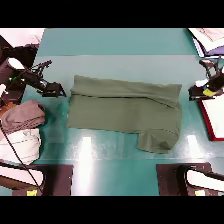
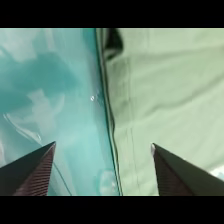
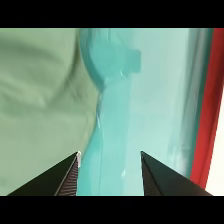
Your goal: Fold the shirts.
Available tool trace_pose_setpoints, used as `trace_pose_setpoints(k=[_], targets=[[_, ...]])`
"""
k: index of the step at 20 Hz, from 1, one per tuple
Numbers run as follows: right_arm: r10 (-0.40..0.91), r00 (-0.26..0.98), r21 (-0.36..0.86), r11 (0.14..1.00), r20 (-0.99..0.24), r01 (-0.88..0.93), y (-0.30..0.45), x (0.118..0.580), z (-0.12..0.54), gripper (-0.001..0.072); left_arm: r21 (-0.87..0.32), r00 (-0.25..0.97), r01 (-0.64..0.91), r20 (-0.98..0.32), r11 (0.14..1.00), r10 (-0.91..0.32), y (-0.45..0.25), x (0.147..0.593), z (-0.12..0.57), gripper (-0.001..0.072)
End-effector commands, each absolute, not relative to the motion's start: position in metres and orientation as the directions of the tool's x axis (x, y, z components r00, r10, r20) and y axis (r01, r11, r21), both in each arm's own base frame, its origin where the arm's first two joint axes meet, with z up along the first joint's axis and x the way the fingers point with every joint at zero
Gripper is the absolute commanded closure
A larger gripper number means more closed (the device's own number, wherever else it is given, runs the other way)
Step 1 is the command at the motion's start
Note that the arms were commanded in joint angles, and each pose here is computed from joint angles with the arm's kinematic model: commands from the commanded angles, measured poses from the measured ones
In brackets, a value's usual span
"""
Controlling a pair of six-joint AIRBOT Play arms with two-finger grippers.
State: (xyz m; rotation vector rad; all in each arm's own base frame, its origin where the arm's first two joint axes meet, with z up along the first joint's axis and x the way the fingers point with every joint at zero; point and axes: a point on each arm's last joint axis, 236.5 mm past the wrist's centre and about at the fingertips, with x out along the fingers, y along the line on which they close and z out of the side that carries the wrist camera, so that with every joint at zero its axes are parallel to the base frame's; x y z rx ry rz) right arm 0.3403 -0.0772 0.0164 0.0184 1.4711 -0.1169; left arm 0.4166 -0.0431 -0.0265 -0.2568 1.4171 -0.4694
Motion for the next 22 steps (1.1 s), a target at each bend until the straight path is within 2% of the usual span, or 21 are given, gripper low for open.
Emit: trace_pose_setpoints(k=[1,6,7,8,9,12,15,22], targets=[[-0.011,0.073,-0.002,0.994,-0.997,0.112,-0.071,0.302,0.008,0.0281,-0.486,0.0,0.132,-0.871,0.864,-0.49,-0.043,0.393,-0.022,0.0001],[0.246,0.168,0.27,0.952,-0.955,0.141,-0.022,0.281,0.014,0.0284,-0.623,-0.167,0.0,-0.771,0.782,-0.614,-0.076,0.334,-0.059,0.0001],[0.262,0.184,0.291,0.945,-0.947,0.148,-0.019,0.28,0.017,0.035,-0.627,-0.189,-0.023,-0.762,0.778,-0.62,-0.078,0.324,-0.067,0.0064],[0.265,0.194,0.295,0.944,-0.945,0.15,-0.019,0.28,0.02,0.0418,-0.631,-0.211,-0.033,-0.753,0.775,-0.623,-0.08,0.314,-0.073,0.0248],[0.259,0.203,0.29,0.946,-0.944,0.147,-0.019,0.28,0.023,0.0419,-0.63,-0.215,-0.038,-0.753,0.775,-0.622,-0.082,0.308,-0.079,0.0282],[0.256,0.22,0.29,0.947,-0.941,0.139,-0.02,0.283,0.031,0.0419,-0.591,-0.133,-0.023,-0.798,0.806,-0.588,-0.077,0.31,-0.08,0.0282],[0.249,0.24,0.285,0.95,-0.938,0.13,-0.022,0.288,0.041,0.0419,-0.525,-0.116,0.006,-0.845,0.851,-0.521,-0.062,0.306,-0.068,0.0282],[0.25,0.237,0.286,0.95,-0.939,0.13,-0.021,0.288,0.041,0.0419,-0.509,-0.181,0.017,-0.848,0.861,-0.498,-0.08,0.284,-0.082,0.0281]])
